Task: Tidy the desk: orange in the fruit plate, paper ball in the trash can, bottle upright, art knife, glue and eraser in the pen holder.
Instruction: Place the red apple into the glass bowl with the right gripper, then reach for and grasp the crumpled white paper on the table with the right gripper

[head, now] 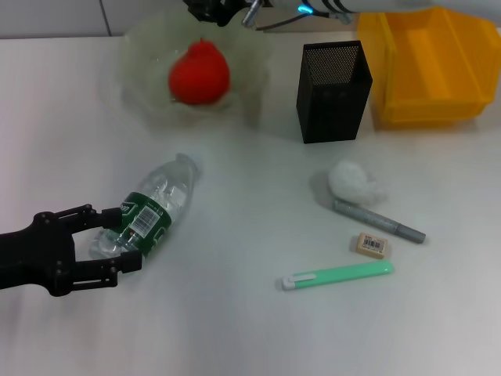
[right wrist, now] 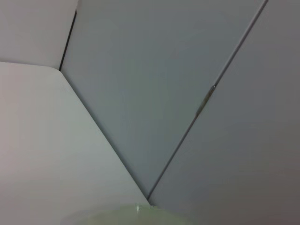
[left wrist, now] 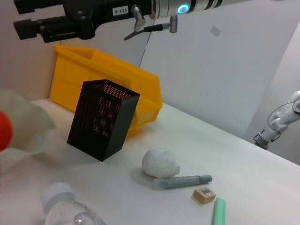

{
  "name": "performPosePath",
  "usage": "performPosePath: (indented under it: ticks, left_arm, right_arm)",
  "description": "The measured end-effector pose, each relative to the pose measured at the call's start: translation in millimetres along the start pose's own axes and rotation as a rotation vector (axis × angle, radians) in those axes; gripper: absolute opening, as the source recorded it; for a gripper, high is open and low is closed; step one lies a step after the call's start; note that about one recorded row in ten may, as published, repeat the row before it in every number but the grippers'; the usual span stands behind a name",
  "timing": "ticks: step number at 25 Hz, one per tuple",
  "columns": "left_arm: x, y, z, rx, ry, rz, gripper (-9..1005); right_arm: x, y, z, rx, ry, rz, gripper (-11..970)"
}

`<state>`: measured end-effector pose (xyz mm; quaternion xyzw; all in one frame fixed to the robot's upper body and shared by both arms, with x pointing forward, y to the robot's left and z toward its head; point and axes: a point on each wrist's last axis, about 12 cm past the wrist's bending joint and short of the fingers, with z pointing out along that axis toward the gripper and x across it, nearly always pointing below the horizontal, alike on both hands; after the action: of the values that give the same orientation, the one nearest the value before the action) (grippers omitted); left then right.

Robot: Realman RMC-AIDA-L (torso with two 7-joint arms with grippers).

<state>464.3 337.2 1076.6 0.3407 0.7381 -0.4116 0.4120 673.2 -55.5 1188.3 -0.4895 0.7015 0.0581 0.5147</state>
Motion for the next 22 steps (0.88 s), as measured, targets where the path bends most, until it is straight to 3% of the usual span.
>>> performPosePath:
  ticks: [5,9,14,18,22]
  left_arm:
    - [-1,0.8,-2,-0.002,-0.001,0.005,858]
    - [-2,-0.9,-3,0.014,-0.002,0.019,858]
    - [-6,-1.2,-4,0.034,-0.002,0.036,858]
    - [-10,0.2,-4,0.045,0.004,0.049,858]
    - [-13,1.4,-3,0.049,0.004,0.056,858]
  right_arm:
    - [-1,0.6,-6,-0.036,0.001,0.036,567]
    - [-2,0.5,-29,-0.188,0.058,0.131,672]
    - [6,-5.6,-64,-0.282,0.307,0.192,775]
    - [15,-6.0,-83,-0.280,0.576,0.175,775]
    - [20,-2.6,-88,-0.304,0.679,0.185,776]
